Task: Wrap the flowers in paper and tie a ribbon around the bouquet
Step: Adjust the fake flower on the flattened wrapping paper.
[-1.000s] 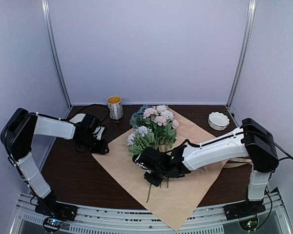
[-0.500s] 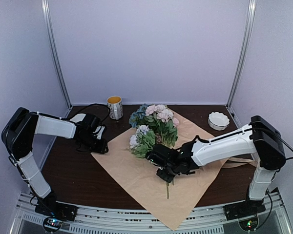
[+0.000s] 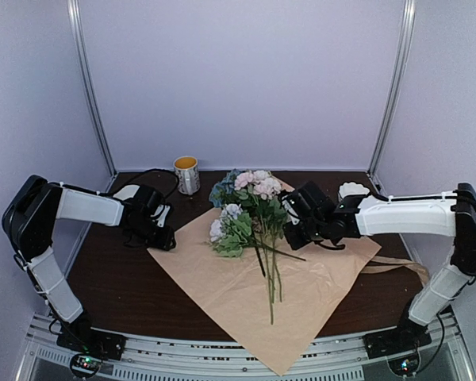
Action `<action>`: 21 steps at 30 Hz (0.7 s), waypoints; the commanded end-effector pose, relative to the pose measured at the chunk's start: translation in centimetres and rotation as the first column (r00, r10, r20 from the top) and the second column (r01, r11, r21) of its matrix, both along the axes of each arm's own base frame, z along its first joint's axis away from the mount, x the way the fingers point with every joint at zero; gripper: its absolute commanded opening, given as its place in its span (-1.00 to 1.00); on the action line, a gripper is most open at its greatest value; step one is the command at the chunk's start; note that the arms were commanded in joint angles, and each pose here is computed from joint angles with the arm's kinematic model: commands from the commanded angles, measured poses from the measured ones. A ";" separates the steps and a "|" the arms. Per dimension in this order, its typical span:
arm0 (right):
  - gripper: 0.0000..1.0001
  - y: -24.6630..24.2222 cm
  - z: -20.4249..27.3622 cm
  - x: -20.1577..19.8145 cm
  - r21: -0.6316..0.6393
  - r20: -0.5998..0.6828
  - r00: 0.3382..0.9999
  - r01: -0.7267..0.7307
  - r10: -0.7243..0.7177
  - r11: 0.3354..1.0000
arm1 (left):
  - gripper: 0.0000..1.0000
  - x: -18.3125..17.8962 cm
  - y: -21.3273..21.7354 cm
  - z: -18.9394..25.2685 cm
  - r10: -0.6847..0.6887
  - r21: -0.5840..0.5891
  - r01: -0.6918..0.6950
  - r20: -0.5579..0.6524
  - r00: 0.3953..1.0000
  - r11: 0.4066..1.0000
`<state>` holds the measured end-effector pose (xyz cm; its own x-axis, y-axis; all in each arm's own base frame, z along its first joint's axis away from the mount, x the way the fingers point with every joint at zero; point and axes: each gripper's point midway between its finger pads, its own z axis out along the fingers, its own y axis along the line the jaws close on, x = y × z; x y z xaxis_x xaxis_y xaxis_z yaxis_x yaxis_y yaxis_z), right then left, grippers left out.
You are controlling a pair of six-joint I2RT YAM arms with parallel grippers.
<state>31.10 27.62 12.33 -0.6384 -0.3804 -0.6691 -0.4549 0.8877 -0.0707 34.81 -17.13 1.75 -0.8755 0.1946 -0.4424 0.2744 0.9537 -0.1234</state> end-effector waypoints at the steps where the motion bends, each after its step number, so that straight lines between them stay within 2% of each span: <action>1: -0.31 -1.3 -4.2 0.5 -0.183 -0.048 0.997 0.049 -0.059 0.982 | -0.10 -3.8 2.5 -3.9 0.020 0.097 -0.005 -0.157 0.987 0.995; 6: -0.37 -0.1 -6.2 -0.3 -0.200 -0.108 0.994 -0.015 -0.007 0.980 | -0.10 -3.9 2.5 -4.0 0.021 0.093 -0.006 -0.160 0.987 0.996; 11: -0.42 2.6 -6.6 -4.0 -0.099 -0.174 0.972 -0.175 0.156 0.980 | -0.10 -4.0 2.6 -4.1 0.020 0.094 -0.005 -0.162 0.987 0.996; 16: -0.43 4.8 -5.9 -8.0 0.017 -0.219 0.920 -0.331 0.326 0.944 | -0.10 -3.8 2.4 -4.0 0.015 0.089 -0.001 -0.160 0.987 0.996; 21: -0.43 4.6 -4.1 -7.7 0.010 -0.188 0.926 -0.331 0.327 0.943 | -0.10 -3.7 2.3 -4.0 0.011 0.088 0.003 -0.158 0.987 0.996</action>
<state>23.30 31.78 6.09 -0.6151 -0.6091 -0.5007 -0.7090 0.7051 0.0134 34.80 -17.15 1.75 -0.8711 0.1955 -0.4504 0.2784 0.9523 -0.1250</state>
